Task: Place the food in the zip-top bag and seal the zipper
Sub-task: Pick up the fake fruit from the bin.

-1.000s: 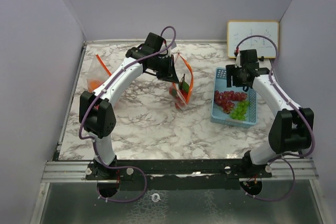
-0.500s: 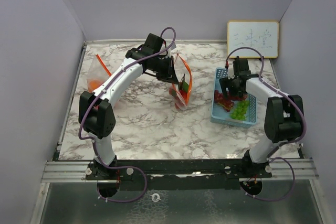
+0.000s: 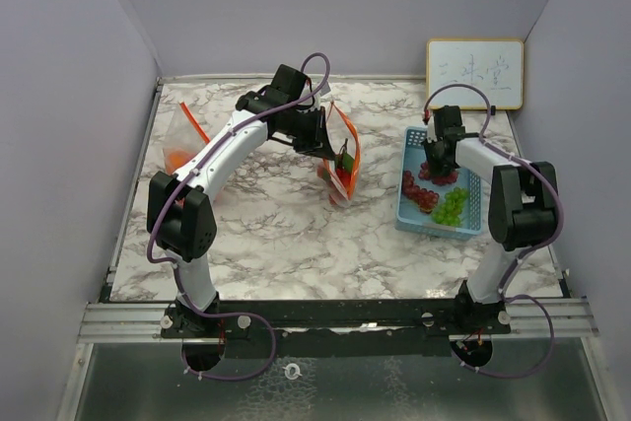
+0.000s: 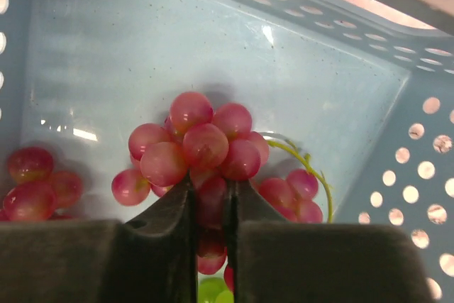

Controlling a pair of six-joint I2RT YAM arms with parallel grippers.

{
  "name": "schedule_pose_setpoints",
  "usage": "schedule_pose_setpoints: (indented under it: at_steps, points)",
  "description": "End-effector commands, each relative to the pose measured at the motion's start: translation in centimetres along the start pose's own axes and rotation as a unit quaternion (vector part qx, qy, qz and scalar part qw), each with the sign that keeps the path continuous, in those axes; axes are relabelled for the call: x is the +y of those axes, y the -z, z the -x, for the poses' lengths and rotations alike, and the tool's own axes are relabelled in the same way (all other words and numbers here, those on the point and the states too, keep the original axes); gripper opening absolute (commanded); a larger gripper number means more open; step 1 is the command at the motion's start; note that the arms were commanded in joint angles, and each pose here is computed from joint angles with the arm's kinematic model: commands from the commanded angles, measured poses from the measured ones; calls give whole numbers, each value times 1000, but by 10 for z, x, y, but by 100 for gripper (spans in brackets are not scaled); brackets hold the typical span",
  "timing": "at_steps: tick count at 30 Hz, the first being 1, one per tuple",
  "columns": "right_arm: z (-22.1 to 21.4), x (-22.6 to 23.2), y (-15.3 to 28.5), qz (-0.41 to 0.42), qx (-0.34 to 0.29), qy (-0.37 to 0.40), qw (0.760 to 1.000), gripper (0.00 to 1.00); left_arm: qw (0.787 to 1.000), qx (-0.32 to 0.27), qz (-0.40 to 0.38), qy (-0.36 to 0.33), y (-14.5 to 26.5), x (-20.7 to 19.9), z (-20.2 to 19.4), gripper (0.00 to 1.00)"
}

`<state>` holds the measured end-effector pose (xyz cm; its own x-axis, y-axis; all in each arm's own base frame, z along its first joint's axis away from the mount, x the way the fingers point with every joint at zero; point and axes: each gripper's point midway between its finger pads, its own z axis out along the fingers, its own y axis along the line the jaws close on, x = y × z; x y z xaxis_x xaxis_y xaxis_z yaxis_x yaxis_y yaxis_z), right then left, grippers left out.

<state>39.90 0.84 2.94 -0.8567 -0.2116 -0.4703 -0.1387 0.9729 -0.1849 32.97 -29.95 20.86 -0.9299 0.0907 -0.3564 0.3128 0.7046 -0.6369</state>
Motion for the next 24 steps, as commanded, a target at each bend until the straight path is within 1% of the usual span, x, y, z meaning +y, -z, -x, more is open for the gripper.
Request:
schedule_pose_setpoints:
  at_steps: [1, 3, 5, 7, 8, 9, 11, 12, 13, 16, 18, 20, 21, 24]
  points:
    - [9, -8, 18, -16, 0, -34, 999, 2, 1000, -8, -12, -15, 11, -12, 1, 0]
    - [23, -6, 38, 0, -21, -44, 999, 2, 1000, -7, -11, -14, 9, -11, 1, 0]
    - [49, 1, 70, 36, -61, -54, 996, 2, 1000, -7, -11, -15, 9, -11, 2, 0]
    - [84, 22, 108, 116, -129, -55, 983, 2, 1000, -8, -11, -15, 8, -11, 4, 0]
    - [101, 38, 132, 174, -169, -52, 969, 2, 1000, -8, -11, -15, 8, -11, 5, 0]
    - [117, 56, 158, 236, -207, -50, 948, 2, 1000, -8, -12, -15, 7, -12, 5, 0]
    - [141, 93, 214, 360, -264, -50, 893, 2, 1000, -10, -13, -16, 7, -13, 8, 0]
    - [148, 112, 241, 415, -282, -48, 864, 2, 1000, -12, -14, -17, 7, -14, 9, 0]
    - [155, 128, 267, 459, -301, -36, 835, 2, 1000, -13, -15, -17, 7, -15, 11, 0]
    - [164, 170, 322, 545, -334, -4, 769, 2, 1000, -18, -17, -19, 8, -17, 14, 0]
    - [165, 186, 343, 591, -337, -4, 732, 2, 999, -20, -16, -20, 9, -18, 16, 0]
    - [164, 197, 351, 630, -332, -20, 702, 2, 999, -22, -16, -20, 9, -18, 16, 0]
    - [162, 203, 352, 646, -328, -26, 689, 2, 999, -23, -16, -20, 9, -18, 16, 0]
    - [155, 221, 346, 688, -295, -55, 661, 2, 999, -24, -16, -21, 10, -18, 15, 0]
